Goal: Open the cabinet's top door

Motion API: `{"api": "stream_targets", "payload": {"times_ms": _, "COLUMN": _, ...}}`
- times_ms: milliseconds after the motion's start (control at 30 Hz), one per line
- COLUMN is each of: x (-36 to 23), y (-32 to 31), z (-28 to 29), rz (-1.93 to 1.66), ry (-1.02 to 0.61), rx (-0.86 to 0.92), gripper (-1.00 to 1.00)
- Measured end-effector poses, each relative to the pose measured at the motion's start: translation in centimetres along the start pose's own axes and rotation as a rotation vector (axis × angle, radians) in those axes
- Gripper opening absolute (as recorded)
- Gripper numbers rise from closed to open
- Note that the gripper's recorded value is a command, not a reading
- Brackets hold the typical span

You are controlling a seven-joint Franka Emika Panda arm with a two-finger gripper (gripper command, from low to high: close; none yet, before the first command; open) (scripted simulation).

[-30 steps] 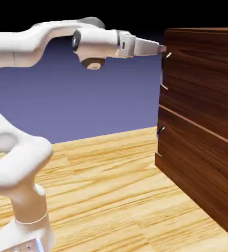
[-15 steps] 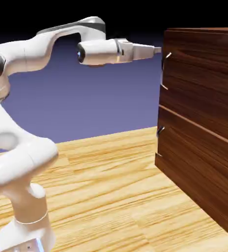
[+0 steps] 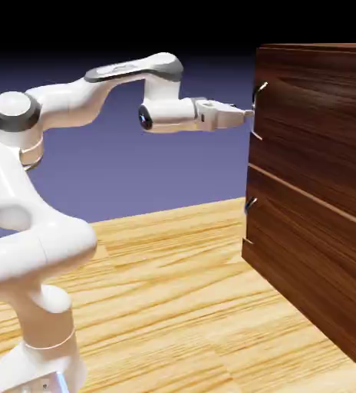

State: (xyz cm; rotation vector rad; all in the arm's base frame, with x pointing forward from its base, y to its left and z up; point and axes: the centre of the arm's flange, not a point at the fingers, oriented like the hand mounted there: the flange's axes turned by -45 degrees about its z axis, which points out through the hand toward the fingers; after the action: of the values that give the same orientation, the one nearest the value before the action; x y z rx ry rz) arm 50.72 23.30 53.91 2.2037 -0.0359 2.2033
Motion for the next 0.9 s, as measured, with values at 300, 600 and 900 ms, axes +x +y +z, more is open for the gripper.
{"api": "stream_targets", "payload": {"times_ms": 300, "x": 0.0, "y": 0.5, "z": 2.6, "rz": 0.001, "ry": 0.001, "rx": 0.028, "gripper": -1.0}}
{"api": "stream_targets", "payload": {"times_ms": 600, "x": 0.0, "y": 2.8, "z": -3.4, "rz": 0.001, "ry": 0.001, "rx": 0.149, "gripper": -1.0}}
{"api": "stream_targets", "payload": {"times_ms": 900, "x": 0.0, "y": 5.1, "z": -8.0, "rz": 0.0, "ry": 0.0, "rx": 0.244, "gripper": -1.0}}
